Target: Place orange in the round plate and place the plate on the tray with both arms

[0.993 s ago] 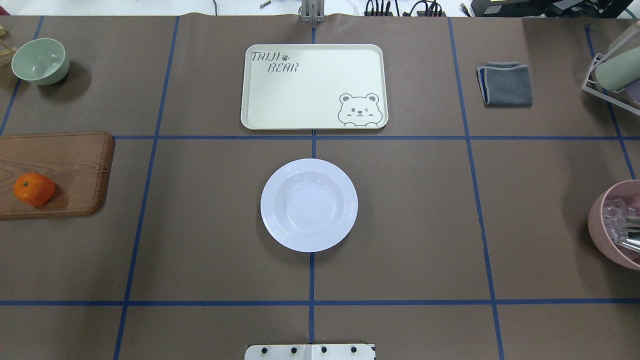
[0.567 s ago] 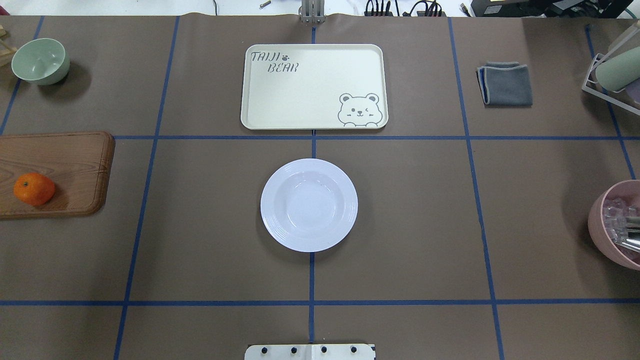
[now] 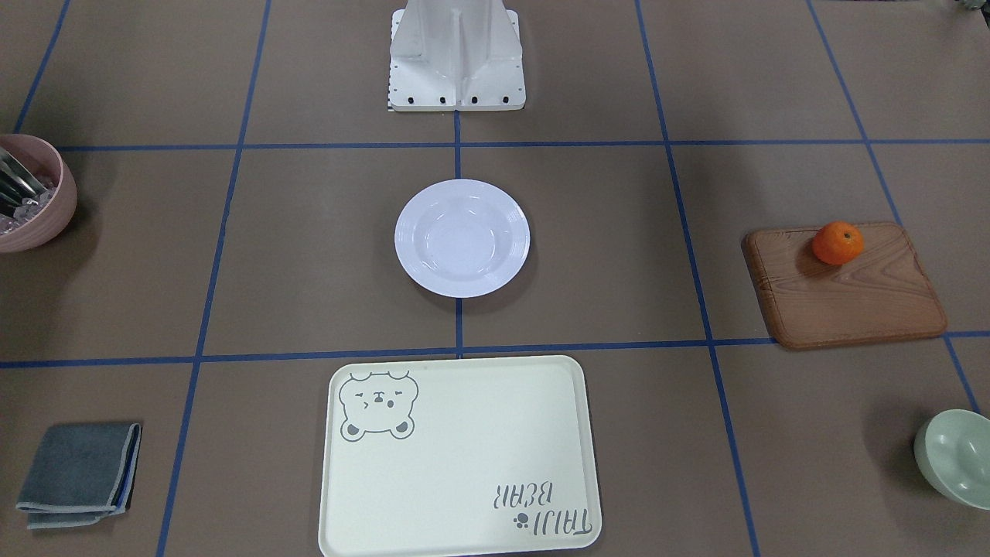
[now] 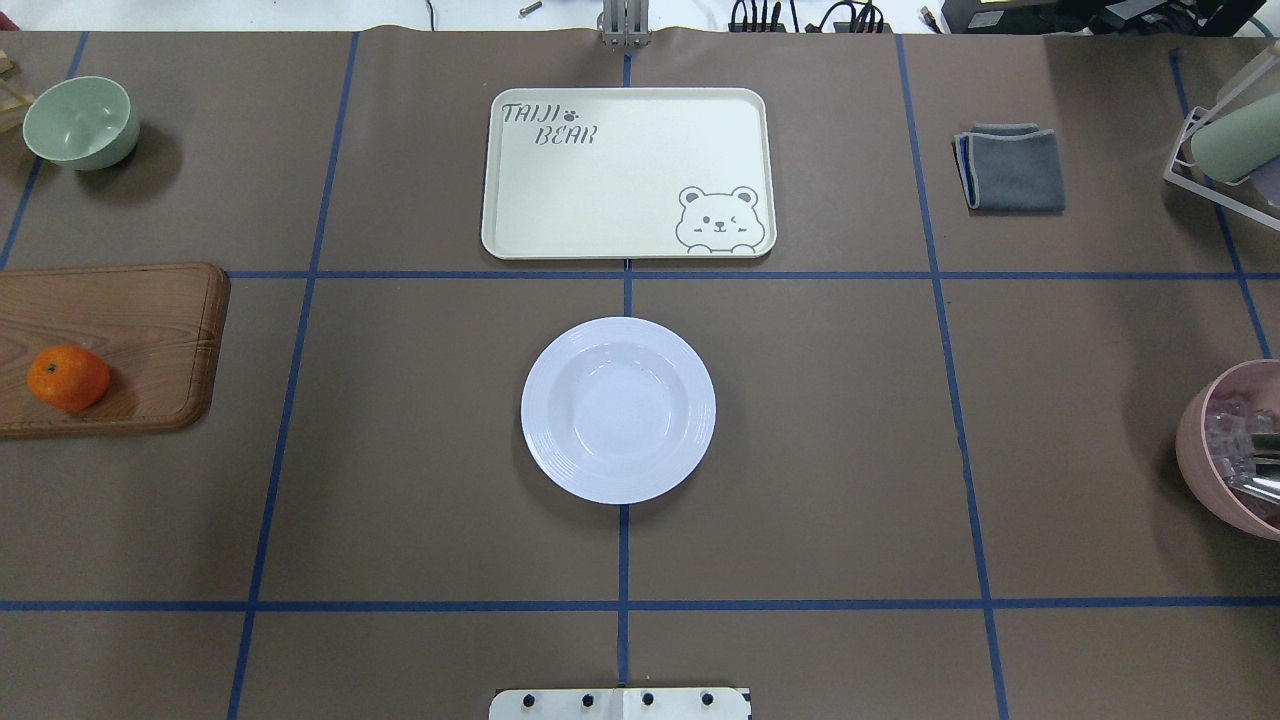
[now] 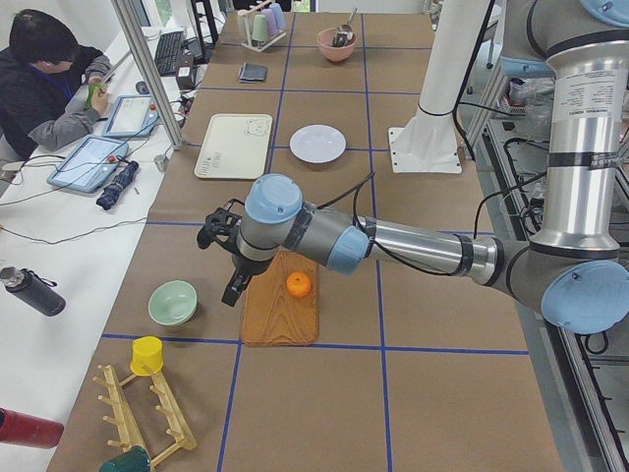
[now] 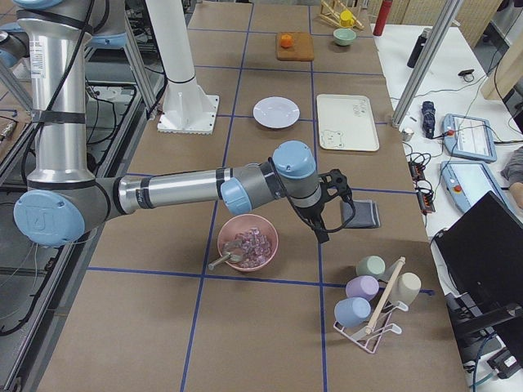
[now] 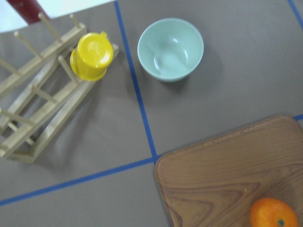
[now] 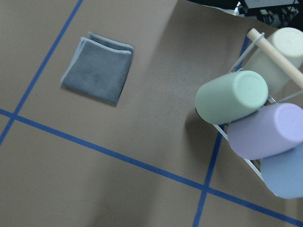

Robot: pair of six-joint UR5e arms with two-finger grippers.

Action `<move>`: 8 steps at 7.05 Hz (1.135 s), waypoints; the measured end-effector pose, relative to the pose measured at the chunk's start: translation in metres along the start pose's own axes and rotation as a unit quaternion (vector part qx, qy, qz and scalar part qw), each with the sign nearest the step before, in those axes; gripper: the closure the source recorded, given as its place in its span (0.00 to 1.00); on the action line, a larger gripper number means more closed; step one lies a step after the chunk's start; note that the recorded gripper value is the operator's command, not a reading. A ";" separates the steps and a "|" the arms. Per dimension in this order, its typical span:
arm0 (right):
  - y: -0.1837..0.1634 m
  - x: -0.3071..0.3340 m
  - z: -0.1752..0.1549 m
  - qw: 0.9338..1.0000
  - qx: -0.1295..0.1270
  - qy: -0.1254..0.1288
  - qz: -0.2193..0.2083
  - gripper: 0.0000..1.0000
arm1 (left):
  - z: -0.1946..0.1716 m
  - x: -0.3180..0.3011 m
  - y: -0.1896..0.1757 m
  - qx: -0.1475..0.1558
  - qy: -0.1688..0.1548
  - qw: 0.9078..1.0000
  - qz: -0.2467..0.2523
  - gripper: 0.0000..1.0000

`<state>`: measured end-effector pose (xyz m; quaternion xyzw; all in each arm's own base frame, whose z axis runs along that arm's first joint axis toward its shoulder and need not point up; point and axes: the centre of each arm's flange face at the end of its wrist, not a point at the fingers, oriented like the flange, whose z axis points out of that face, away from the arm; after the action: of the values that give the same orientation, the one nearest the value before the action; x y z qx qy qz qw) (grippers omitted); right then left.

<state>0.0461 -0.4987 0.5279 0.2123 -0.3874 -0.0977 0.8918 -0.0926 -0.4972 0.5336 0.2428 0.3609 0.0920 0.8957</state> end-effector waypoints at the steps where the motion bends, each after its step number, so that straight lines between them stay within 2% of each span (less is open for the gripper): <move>1: -0.018 -0.020 -0.003 1.000 0.007 -0.022 0.011 0.00 | -0.001 0.003 -0.001 0.014 0.006 1.000 0.010 0.02; 3: -0.049 -0.085 -0.002 0.997 0.011 -0.049 0.056 0.00 | 0.013 0.028 -0.006 0.020 0.030 0.999 0.006 0.02; 4: -0.058 -0.123 0.000 0.995 0.012 -0.054 0.080 0.00 | 0.030 0.049 -0.009 0.012 0.049 0.998 -0.025 0.02; 5: -0.061 -0.158 0.006 0.993 0.012 -0.052 0.108 0.01 | 0.054 0.074 -0.005 -0.004 0.063 0.996 -0.063 0.02; 7: -0.057 -0.234 0.033 0.984 0.018 -0.026 0.175 0.00 | 0.102 0.109 0.030 -0.023 0.054 0.994 -0.093 0.02; 8: -0.051 -0.265 0.051 0.981 0.022 -0.011 0.193 0.00 | 0.119 0.123 0.043 -0.032 0.051 0.992 -0.109 0.02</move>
<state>-0.1718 -0.4698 0.3641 0.1519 -0.4329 0.0821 0.8848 0.0792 -0.4616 0.5554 0.1684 0.4270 0.0173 0.8883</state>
